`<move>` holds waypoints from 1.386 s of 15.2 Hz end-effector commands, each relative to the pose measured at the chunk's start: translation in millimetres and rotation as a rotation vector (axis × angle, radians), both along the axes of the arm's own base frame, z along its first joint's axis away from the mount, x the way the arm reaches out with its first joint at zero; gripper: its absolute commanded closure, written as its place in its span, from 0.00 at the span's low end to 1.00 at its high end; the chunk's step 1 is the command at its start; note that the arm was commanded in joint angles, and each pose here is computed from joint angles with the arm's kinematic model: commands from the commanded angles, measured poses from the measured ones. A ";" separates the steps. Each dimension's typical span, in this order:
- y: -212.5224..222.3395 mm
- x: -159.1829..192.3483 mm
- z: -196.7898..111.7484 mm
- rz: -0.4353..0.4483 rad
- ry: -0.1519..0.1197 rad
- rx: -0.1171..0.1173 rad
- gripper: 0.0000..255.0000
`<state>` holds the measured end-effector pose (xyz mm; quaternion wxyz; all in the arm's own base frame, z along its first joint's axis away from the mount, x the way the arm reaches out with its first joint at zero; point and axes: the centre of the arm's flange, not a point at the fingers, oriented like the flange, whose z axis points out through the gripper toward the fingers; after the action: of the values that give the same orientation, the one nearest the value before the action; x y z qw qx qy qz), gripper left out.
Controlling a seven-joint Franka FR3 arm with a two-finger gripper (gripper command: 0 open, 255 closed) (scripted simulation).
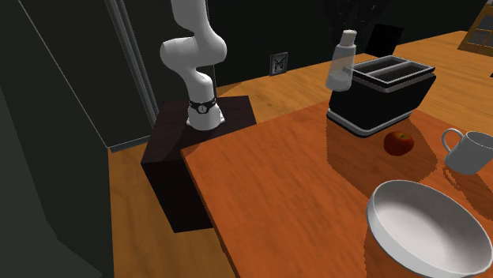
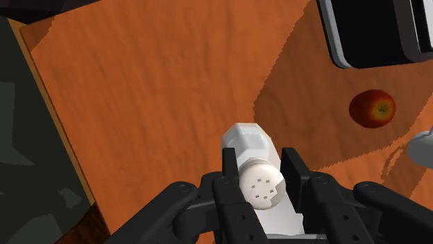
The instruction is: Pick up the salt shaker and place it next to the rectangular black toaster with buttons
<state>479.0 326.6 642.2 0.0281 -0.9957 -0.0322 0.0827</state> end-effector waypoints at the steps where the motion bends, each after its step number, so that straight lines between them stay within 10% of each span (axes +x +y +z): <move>1: 9.4 -26.7 2.4 -0.001 0.000 -0.001 1.00; 21: 105.4 -259.1 -2.9 -0.001 0.000 -0.001 1.00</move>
<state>225.1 428.5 639.2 0.0278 -0.9957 -0.0322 0.0824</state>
